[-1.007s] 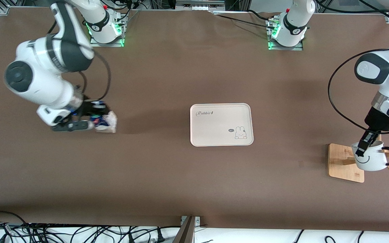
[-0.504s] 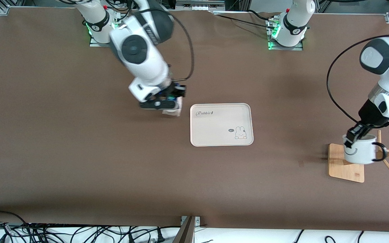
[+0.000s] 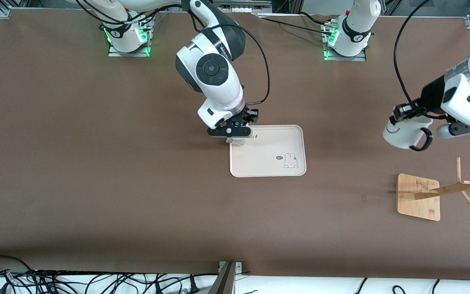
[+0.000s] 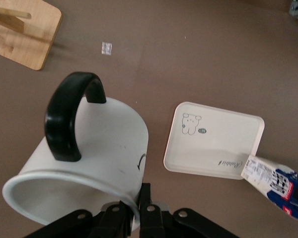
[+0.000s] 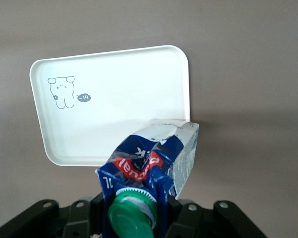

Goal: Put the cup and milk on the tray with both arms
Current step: 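Lower the carton onto the tray while the left gripper carries the mug over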

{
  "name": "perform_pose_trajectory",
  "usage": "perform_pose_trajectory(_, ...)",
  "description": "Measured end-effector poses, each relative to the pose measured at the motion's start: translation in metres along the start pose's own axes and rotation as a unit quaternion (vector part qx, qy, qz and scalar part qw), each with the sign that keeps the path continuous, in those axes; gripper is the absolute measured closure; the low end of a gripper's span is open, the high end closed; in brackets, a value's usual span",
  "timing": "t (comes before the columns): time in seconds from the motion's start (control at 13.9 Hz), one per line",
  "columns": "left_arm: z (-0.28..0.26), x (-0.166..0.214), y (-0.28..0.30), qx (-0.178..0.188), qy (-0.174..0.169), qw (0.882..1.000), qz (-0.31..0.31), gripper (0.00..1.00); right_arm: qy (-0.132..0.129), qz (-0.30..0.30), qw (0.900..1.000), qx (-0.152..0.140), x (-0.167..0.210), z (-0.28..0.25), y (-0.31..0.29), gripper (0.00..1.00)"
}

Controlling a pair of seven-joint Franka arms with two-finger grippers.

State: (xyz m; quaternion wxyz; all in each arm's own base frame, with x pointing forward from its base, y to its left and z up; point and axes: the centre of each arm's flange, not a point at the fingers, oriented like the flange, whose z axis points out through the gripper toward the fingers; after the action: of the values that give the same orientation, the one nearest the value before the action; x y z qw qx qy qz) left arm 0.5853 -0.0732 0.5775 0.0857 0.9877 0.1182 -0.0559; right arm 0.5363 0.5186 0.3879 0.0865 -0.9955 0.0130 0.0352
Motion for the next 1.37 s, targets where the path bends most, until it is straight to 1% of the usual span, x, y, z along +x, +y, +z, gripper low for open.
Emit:
perform_pose_trajectory(0.07, 0.008, -0.003, 0.011, 0.005, -0.018, 1.000, 0.011, 0.92, 0.002, -0.010, 1.000, 0.001, 0.003, 0.004, 0.001, 0.69)
perform_pose_trajectory(0.14, 0.021, -0.010, 0.023, 0.015, -0.048, 0.998, 0.024, 0.92, 0.005, -0.016, 1.000, 0.002, 0.005, 0.009, 0.001, 0.67)
perform_pose_trajectory(0.29, 0.050, -0.028, 0.047, 0.042, -0.115, 0.991, 0.049, 0.92, 0.007, -0.024, 1.000, 0.003, 0.008, 0.018, 0.001, 0.67)
perform_pose_trajectory(0.36, 0.059, -0.034, 0.054, 0.052, -0.139, 0.987, 0.058, 0.92, 0.009, -0.028, 1.000, 0.005, 0.010, 0.021, 0.001, 0.67)
perform_pose_trajectory(0.43, 0.065, -0.037, 0.057, 0.058, -0.153, 0.985, 0.062, 0.92, 0.011, -0.032, 0.999, 0.006, 0.011, 0.025, 0.001, 0.67)
perform_pose_trajectory(0.58, 0.070, -0.037, 0.055, 0.062, -0.166, 0.982, 0.061, 0.92, 0.011, -0.042, 0.999, 0.005, 0.013, 0.034, 0.003, 0.67)
perform_pose_trajectory(0.72, 0.079, -0.035, 0.057, 0.065, -0.177, 0.980, 0.063, 0.92, 0.016, -0.050, 0.999, 0.007, 0.017, 0.041, 0.004, 0.66)
perform_pose_trajectory(0.86, 0.112, -0.026, 0.064, 0.072, -0.204, 0.974, 0.068, 0.92, 0.022, -0.056, 0.998, 0.011, 0.021, 0.050, 0.004, 0.64)
perform_pose_trajectory(0.94, 0.131, -0.017, 0.071, 0.080, -0.212, 0.971, 0.074, 0.92, 0.024, -0.057, 0.998, 0.012, 0.022, 0.054, 0.004, 0.64)
perform_pose_trajectory(1.08, 0.165, 0.001, 0.092, 0.099, -0.218, 0.967, 0.082, 0.92, 0.025, -0.060, 0.998, 0.012, 0.023, 0.057, 0.005, 0.61)
perform_pose_trajectory(1.15, 0.180, 0.009, 0.103, 0.103, -0.219, 0.967, 0.081, 0.92, 0.025, -0.061, 0.998, 0.012, 0.023, 0.057, 0.005, 0.61)
perform_pose_trajectory(1.22, 0.196, 0.015, 0.114, 0.102, -0.220, 0.967, 0.078, 0.92, 0.025, -0.061, 0.998, 0.012, 0.023, 0.057, 0.005, 0.55)
perform_pose_trajectory(1.37, 0.232, 0.024, 0.139, 0.099, -0.218, 0.968, 0.073, 0.92, 0.026, -0.061, 0.998, 0.012, 0.024, 0.056, 0.005, 0.36)
